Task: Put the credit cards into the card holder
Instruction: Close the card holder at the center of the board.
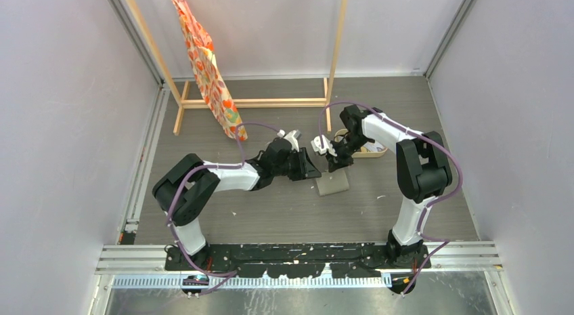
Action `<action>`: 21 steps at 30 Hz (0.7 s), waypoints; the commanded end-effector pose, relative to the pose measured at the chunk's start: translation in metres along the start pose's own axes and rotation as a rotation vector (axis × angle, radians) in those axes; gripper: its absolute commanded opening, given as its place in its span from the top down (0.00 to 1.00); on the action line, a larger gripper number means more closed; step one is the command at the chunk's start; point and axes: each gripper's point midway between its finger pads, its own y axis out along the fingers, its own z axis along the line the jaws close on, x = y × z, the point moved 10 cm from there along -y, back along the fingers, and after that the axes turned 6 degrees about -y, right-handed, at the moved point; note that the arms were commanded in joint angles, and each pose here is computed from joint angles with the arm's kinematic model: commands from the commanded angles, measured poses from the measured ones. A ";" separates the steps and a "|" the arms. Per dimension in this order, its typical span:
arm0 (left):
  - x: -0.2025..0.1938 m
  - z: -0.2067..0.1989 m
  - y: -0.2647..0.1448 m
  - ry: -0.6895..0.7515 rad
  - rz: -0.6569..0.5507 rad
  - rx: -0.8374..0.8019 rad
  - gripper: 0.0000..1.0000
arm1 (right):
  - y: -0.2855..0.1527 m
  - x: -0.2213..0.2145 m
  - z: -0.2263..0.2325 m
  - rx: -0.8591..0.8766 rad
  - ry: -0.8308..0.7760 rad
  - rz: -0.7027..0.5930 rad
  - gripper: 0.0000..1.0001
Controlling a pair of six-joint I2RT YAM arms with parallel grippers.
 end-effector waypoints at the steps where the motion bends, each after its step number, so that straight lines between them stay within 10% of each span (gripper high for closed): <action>1: 0.008 -0.016 0.002 -0.007 -0.036 -0.126 0.71 | -0.008 0.010 -0.001 -0.001 -0.030 -0.018 0.95; 21: -0.002 0.001 0.037 -0.102 0.069 0.014 0.85 | -0.009 0.014 -0.002 -0.032 0.015 -0.042 0.91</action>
